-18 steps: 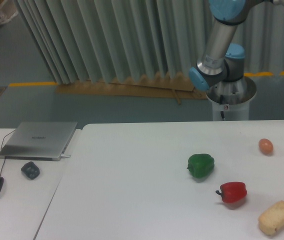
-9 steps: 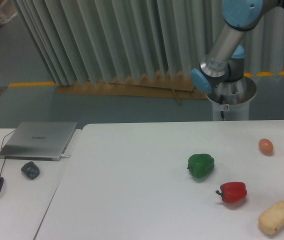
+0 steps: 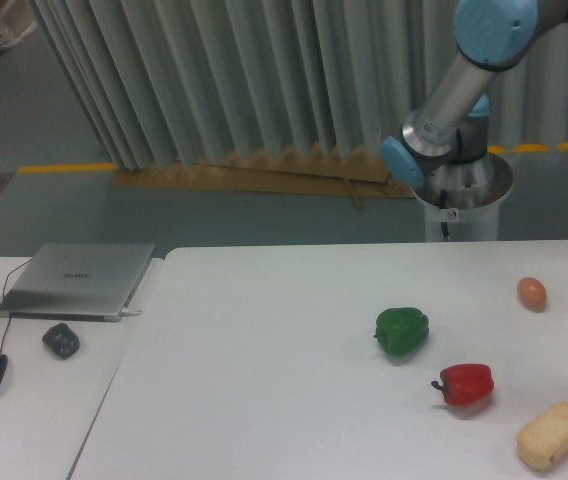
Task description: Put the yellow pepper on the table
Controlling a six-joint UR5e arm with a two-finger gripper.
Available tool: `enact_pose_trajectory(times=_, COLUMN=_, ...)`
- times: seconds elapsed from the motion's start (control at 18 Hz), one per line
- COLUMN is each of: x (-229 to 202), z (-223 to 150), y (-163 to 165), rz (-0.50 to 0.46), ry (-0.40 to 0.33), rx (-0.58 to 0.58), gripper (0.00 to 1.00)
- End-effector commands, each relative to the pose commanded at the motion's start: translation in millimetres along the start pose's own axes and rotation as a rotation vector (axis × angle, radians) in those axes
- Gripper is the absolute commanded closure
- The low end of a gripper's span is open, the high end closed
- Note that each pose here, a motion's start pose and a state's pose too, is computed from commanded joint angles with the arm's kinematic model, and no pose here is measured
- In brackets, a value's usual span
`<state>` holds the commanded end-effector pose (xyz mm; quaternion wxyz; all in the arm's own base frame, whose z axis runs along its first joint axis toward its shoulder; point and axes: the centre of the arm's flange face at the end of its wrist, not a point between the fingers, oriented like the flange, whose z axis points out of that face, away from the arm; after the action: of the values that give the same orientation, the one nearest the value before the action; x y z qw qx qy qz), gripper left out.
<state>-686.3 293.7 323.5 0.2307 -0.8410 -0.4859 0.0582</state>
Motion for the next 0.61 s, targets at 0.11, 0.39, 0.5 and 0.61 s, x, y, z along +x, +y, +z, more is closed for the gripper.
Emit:
enact_pose_trajectory(times=0.11, x=-0.9, z=2.6, y=-0.6, rz=0.002, ry=-0.002, rx=0.007, gripper=0.00)
enact_pose_trajectory(times=0.39, x=0.3, z=12.3, y=2.0, rz=0.003, ry=0.000, rx=-0.006, gripper=0.00)
enact_pose_trajectory(times=0.5, x=1.4, z=14.8, y=3.5, rz=0.002, ry=-0.008, rx=-0.012, gripper=0.00)
enact_pose_trajectory(times=0.61, x=0.7, z=19.9, y=5.7, rz=-0.009, ry=-0.029, rx=-0.012, gripper=0.00)
